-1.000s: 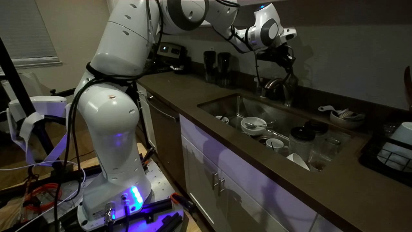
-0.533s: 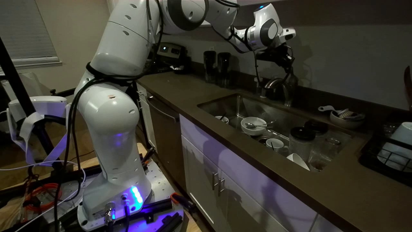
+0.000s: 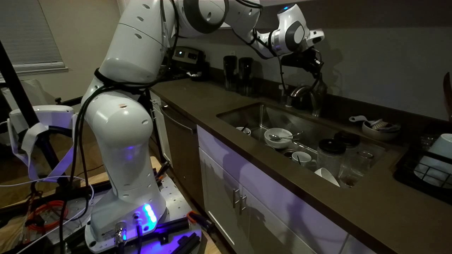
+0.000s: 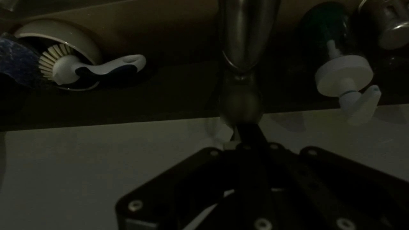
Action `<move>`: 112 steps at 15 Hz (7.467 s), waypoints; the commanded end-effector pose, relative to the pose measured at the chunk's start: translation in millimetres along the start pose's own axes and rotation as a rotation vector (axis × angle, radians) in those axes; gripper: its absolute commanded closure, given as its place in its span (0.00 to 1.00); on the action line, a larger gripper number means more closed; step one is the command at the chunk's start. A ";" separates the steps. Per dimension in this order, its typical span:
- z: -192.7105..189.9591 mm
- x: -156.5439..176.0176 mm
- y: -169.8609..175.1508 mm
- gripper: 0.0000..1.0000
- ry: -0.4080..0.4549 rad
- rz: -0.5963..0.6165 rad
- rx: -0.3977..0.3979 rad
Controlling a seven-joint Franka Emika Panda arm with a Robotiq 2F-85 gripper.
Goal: Lift up the faucet.
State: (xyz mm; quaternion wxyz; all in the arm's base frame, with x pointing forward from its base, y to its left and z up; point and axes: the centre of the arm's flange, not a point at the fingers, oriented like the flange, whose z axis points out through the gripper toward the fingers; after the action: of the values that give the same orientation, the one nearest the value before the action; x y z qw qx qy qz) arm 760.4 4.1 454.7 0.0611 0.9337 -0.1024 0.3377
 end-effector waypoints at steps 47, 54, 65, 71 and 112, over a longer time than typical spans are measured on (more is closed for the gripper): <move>-14.0 35.6 -1.7 1.00 0.186 0.009 0.117; -11.8 28.9 -2.0 1.00 0.087 0.006 0.132; -13.6 22.8 -3.1 1.00 -0.036 -0.017 0.097; -11.5 19.5 -3.7 1.00 -0.090 -0.027 0.080; 10.0 54.3 -8.1 1.00 0.059 -0.060 -0.006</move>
State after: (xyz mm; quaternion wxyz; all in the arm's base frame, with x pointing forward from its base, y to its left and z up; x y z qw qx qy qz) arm 790.4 -3.5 457.9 0.0576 0.9421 -0.0817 0.3202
